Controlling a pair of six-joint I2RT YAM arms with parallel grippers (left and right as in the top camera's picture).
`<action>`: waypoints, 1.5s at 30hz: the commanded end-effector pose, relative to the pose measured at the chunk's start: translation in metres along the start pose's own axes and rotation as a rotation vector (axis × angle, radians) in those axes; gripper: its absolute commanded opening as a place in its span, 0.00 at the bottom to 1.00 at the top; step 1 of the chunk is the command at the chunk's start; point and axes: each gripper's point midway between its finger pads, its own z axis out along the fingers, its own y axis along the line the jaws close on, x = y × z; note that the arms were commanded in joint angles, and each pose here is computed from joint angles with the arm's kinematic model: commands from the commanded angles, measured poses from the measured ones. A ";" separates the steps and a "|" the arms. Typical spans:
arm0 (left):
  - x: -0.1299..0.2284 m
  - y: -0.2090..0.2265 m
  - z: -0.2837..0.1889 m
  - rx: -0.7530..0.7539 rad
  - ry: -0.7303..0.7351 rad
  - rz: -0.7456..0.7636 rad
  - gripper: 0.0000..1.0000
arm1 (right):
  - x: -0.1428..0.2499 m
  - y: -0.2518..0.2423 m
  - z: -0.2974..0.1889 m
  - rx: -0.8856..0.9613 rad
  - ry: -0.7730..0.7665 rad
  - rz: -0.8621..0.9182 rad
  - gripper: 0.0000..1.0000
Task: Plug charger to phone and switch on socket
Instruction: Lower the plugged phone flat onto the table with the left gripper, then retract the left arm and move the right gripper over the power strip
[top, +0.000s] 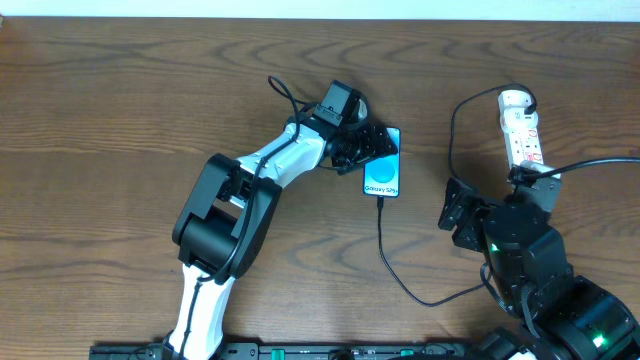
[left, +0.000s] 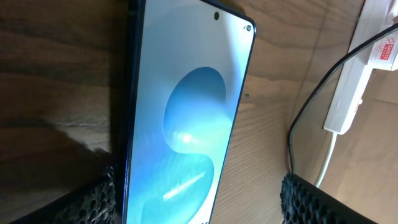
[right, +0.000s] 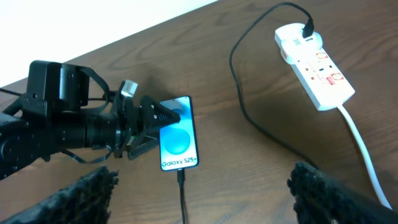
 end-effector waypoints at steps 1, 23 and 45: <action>0.000 0.092 0.014 -0.234 -0.001 -0.020 0.84 | 0.003 -0.005 0.000 0.019 0.011 -0.002 0.95; -0.009 0.091 -0.376 -0.258 -0.514 -0.018 0.85 | 0.044 0.004 0.065 0.189 0.193 -0.080 0.99; 0.174 0.070 -0.475 -0.528 -0.817 0.096 0.85 | 0.059 -0.114 0.149 0.462 0.473 0.231 0.46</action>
